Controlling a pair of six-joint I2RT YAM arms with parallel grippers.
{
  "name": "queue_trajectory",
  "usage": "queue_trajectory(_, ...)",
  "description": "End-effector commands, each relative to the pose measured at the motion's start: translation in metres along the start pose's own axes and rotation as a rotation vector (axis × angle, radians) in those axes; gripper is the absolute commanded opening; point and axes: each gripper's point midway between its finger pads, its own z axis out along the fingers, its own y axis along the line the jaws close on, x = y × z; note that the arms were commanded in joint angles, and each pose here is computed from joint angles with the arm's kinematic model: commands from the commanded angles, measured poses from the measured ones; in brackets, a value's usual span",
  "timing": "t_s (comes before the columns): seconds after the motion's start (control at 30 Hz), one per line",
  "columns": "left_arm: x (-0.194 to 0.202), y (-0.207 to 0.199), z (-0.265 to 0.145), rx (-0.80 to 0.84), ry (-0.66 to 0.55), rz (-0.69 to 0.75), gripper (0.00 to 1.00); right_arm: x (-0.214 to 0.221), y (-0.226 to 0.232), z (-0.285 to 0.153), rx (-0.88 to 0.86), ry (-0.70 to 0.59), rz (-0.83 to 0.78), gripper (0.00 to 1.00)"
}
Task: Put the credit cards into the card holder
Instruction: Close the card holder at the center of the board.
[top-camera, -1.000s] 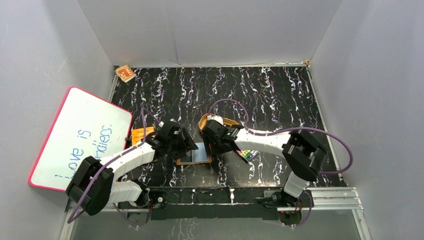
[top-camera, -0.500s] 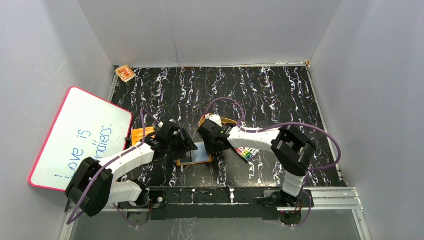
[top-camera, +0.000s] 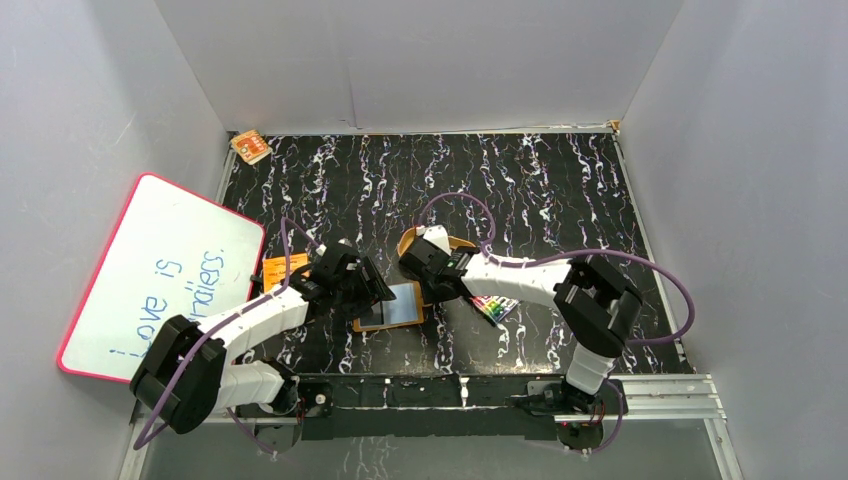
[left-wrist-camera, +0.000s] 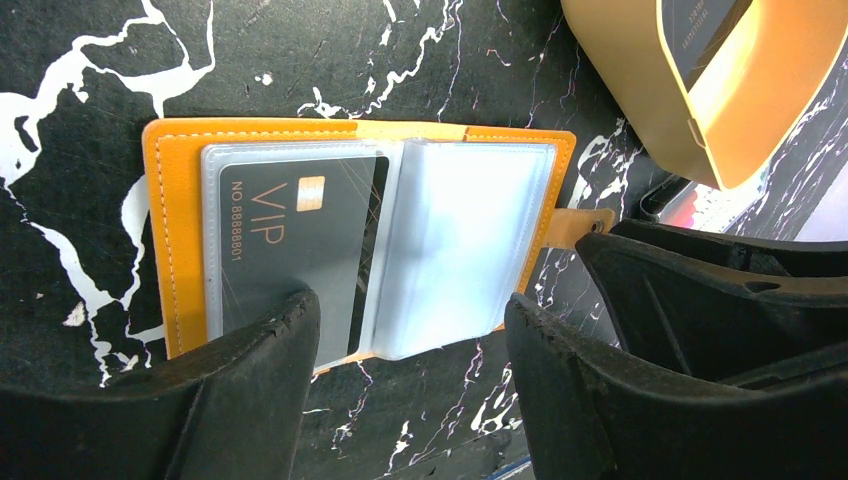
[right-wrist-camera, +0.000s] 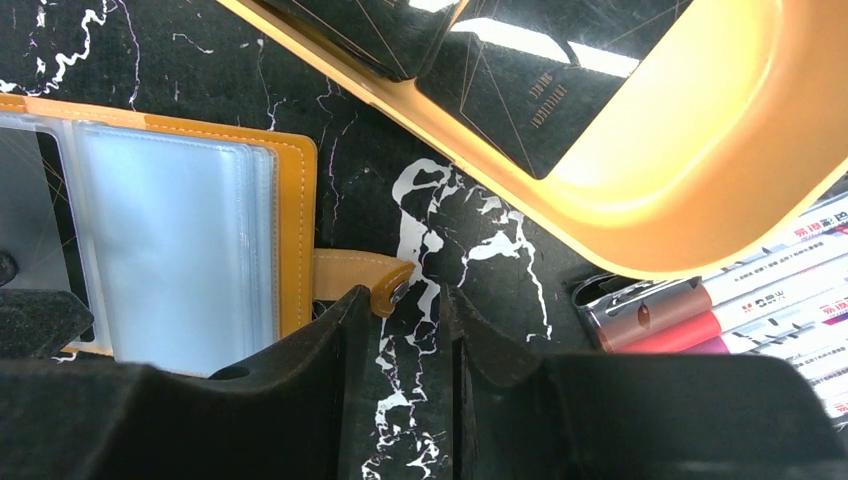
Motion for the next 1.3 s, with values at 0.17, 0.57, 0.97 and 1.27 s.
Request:
queue_trajectory(0.17, 0.014, 0.026, 0.002, -0.081, 0.04, -0.004, 0.66, -0.011, 0.0, -0.01, -0.035, -0.028, 0.056, 0.33)
queue_trajectory(0.57, 0.014, 0.025, 0.001, -0.08, 0.041, -0.002, 0.66, -0.004, -0.001, -0.009, -0.091, 0.004, 0.1, 0.13)
queue_trajectory(0.97, -0.007, 0.026, -0.037, -0.15, -0.059, 0.007, 0.73, -0.002, 0.016, -0.03, -0.259, 0.003, 0.114, 0.0)
queue_trajectory(1.27, -0.005, 0.054, -0.045, -0.24, -0.109, -0.039, 0.75, 0.011, 0.014, -0.038, -0.32, 0.002, 0.117, 0.0)
